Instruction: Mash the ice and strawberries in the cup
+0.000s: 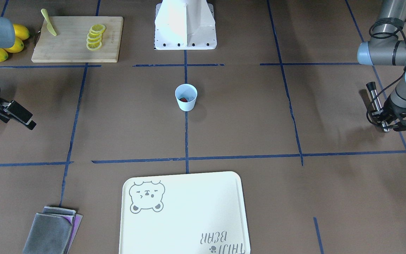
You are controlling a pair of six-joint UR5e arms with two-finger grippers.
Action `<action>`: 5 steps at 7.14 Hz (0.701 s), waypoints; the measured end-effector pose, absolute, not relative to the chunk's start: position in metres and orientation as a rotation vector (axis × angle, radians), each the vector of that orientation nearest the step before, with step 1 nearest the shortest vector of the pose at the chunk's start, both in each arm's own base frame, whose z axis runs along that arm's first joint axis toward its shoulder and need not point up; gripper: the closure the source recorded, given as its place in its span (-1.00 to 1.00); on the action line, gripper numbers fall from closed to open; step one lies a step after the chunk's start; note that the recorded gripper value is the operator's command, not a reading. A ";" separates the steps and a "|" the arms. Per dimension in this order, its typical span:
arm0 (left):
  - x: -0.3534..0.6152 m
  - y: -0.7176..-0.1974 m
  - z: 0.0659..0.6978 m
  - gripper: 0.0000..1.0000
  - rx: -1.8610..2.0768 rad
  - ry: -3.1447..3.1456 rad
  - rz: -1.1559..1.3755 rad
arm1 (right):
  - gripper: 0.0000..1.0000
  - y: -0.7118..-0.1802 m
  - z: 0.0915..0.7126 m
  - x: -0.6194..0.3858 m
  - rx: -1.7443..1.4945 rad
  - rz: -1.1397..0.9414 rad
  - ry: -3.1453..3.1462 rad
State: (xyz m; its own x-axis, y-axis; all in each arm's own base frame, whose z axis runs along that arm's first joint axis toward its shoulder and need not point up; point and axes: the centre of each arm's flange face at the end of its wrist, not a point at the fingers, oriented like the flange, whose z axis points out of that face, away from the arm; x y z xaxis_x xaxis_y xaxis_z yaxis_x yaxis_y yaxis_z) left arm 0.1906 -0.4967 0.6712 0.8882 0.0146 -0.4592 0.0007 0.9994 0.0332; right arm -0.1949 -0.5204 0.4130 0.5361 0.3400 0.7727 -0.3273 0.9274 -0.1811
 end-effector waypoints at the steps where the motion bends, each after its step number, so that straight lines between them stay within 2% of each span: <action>1: 0.191 -0.497 0.671 -0.08 0.032 0.477 0.008 | -0.99 -0.520 0.413 -0.195 -0.015 0.397 -0.924; 2: 0.192 -0.497 0.671 -0.32 0.032 0.477 0.007 | -0.99 -0.520 0.413 -0.195 -0.014 0.397 -0.924; 4: 0.192 -0.497 0.671 -0.56 0.032 0.479 0.006 | -0.99 -0.520 0.413 -0.195 -0.014 0.397 -0.924; 5: 0.192 -0.497 0.669 -0.56 0.034 0.481 0.005 | -0.99 -0.521 0.413 -0.195 -0.015 0.397 -0.923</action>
State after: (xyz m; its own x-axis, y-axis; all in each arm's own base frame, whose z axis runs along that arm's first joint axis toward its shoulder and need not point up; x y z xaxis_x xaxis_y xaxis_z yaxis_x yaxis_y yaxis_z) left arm 0.1924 -0.4974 0.6691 0.8866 0.0132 -0.4623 0.0027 0.9994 0.0337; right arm -0.1949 -0.5206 0.4129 0.5361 0.3396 0.7728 -0.3271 0.9276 -0.1807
